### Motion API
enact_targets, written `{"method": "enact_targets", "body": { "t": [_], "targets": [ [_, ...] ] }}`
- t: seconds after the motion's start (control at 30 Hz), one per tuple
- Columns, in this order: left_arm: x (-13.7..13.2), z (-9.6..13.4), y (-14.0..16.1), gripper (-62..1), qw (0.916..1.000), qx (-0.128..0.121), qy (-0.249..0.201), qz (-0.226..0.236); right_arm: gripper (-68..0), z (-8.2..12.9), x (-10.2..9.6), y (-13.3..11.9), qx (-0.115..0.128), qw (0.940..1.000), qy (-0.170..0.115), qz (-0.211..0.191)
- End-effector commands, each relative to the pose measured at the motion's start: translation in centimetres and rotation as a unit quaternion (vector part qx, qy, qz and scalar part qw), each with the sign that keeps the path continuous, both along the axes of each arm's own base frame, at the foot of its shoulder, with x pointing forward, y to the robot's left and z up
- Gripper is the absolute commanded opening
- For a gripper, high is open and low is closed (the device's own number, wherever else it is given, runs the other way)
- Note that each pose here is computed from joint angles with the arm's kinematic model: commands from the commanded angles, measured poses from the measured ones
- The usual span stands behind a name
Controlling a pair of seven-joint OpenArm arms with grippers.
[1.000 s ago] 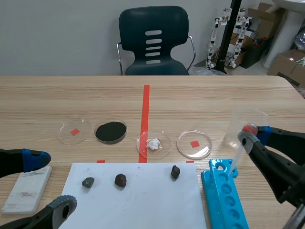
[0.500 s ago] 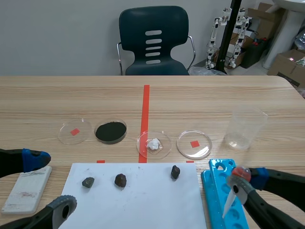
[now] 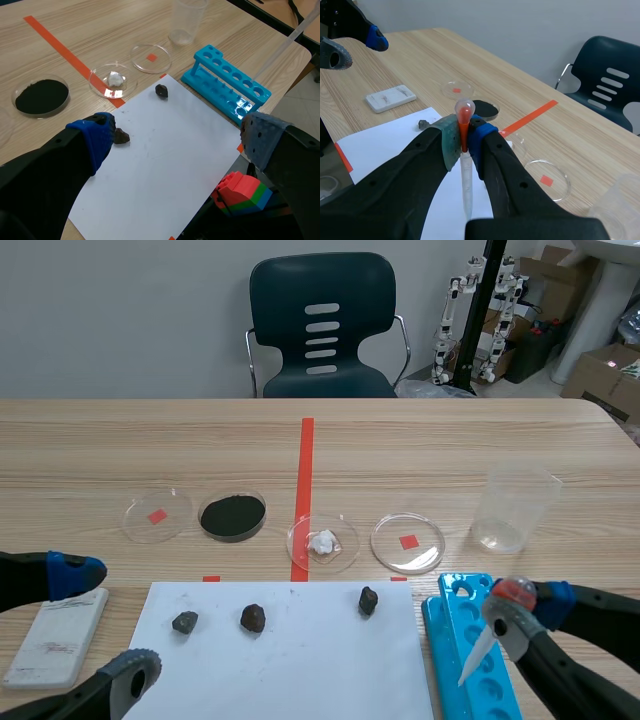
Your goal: Pick up the dropper by the top with the right hand
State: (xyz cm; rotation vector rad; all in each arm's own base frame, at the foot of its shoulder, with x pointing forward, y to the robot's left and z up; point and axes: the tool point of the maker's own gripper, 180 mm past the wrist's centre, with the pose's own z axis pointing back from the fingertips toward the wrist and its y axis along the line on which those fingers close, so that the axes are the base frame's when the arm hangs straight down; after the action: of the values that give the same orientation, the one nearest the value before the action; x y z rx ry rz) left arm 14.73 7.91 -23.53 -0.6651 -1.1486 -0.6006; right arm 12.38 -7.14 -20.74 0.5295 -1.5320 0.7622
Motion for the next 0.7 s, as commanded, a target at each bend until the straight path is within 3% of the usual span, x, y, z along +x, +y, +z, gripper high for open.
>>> {"method": "enact_targets", "body": {
  "t": [0.0, 0.67],
  "targets": [
    [0.34, 0.89, -0.23, -8.4, 0.9998, -0.015, -0.012, 0.003, -64.2, 0.76, 0.28, 0.03, 0.01, 0.9999, -0.013, -0.001],
    [0.34, 0.89, -0.23, -8.4, 0.9998, -0.015, -0.012, 0.003, -64.2, 0.69, 0.18, 0.12, 0.011, 0.9999, -0.008, 0.003]
  ]
}}
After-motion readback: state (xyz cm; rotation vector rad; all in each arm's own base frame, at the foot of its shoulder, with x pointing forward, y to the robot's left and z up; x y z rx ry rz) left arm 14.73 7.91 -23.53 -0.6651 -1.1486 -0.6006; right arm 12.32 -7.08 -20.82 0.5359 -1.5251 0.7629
